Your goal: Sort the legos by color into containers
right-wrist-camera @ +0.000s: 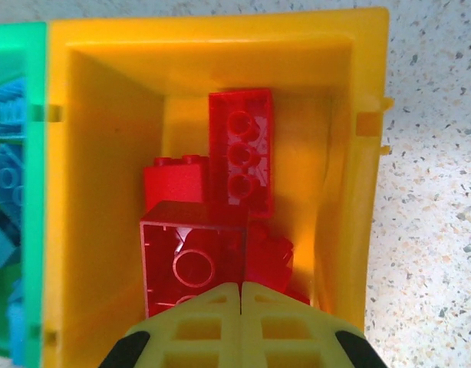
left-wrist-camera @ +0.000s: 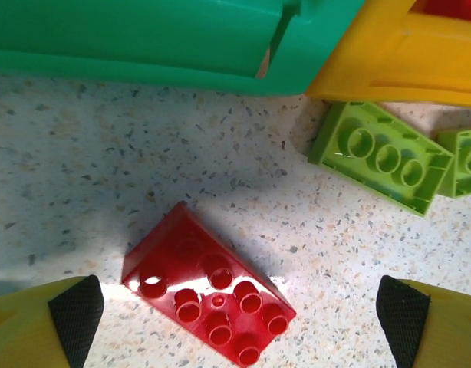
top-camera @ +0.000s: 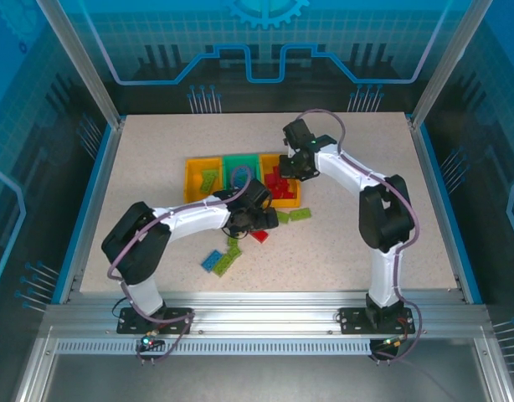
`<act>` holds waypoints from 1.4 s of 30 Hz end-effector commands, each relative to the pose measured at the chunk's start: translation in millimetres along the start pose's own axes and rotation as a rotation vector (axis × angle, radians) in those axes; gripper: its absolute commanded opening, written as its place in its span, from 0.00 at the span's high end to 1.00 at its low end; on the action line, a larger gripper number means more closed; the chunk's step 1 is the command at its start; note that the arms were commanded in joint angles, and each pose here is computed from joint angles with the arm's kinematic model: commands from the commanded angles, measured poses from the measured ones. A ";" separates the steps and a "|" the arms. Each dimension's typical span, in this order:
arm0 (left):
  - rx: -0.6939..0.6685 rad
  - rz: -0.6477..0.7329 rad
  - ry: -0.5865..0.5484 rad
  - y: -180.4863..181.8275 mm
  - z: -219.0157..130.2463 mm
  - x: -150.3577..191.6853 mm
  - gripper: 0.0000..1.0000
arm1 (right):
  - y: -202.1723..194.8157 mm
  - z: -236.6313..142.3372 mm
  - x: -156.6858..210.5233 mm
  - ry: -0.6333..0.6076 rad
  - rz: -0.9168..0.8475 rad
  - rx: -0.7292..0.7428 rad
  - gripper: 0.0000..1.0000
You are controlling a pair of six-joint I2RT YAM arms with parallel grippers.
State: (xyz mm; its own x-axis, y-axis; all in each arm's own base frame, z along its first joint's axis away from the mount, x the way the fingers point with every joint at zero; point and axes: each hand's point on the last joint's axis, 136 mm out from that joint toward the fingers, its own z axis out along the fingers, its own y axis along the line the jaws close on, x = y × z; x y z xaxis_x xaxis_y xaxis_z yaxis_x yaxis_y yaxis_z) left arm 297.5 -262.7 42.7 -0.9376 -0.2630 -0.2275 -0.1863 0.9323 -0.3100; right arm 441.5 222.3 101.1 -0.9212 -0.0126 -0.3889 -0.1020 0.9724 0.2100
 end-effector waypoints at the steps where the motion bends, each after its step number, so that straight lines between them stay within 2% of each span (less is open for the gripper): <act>1: -0.014 -0.025 0.056 -3.1 6.0 9.8 0.07 | -7.4 1.8 -6.7 0.014 -0.019 0.027 0.92; 5: -0.024 -0.026 0.065 -4.0 12.1 9.8 0.11 | -5.1 0.7 -9.2 0.010 -0.024 0.014 0.81; 9: -0.039 -0.019 0.077 -4.3 16.3 11.6 0.14 | 2.0 -15.8 -11.3 -0.017 -0.027 -0.025 0.70; 12: -0.049 -0.019 0.087 -3.2 20.8 13.5 0.17 | 3.4 -32.5 -14.2 -0.046 -0.033 -0.035 0.51; 17: -0.048 -0.002 0.095 -6.7 23.8 12.7 0.26 | 0.0 -53.2 -15.3 -0.078 -0.027 -0.040 0.41; 21: -0.062 0.027 0.101 -7.7 24.9 12.9 0.31 | -10.0 -61.3 -15.4 -0.092 -0.001 -0.038 0.38; 27: -0.085 0.059 0.115 -5.1 29.2 14.1 0.49 | -26.7 -67.8 -14.4 -0.105 0.036 -0.034 0.38; 30: -0.085 0.065 0.111 -5.2 28.6 13.1 0.62 | -33.4 -68.1 -12.3 -0.103 0.044 -0.030 0.37; 33: -0.077 0.072 0.099 -7.7 26.7 10.8 0.69 | -38.5 -67.8 -10.4 -0.100 0.046 -0.024 0.37; 38: -0.056 0.078 0.058 -15.6 15.0 0.4 0.73 | -47.4 -70.3 -6.8 -0.103 0.056 -0.017 0.37; 42: -0.030 0.113 -0.010 -31.3 -9.5 -18.7 0.73 | -55.7 -70.6 -0.5 -0.100 0.060 -0.016 0.36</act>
State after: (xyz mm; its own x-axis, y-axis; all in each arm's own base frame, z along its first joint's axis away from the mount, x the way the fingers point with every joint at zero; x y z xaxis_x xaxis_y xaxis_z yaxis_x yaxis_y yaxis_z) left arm 304.7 -277.2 26.7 -0.9647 -0.1902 -0.1822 -0.1454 0.9614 -0.2336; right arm 424.1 160.3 143.3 -0.8946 0.0608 -0.4426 -0.0503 0.9707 0.2350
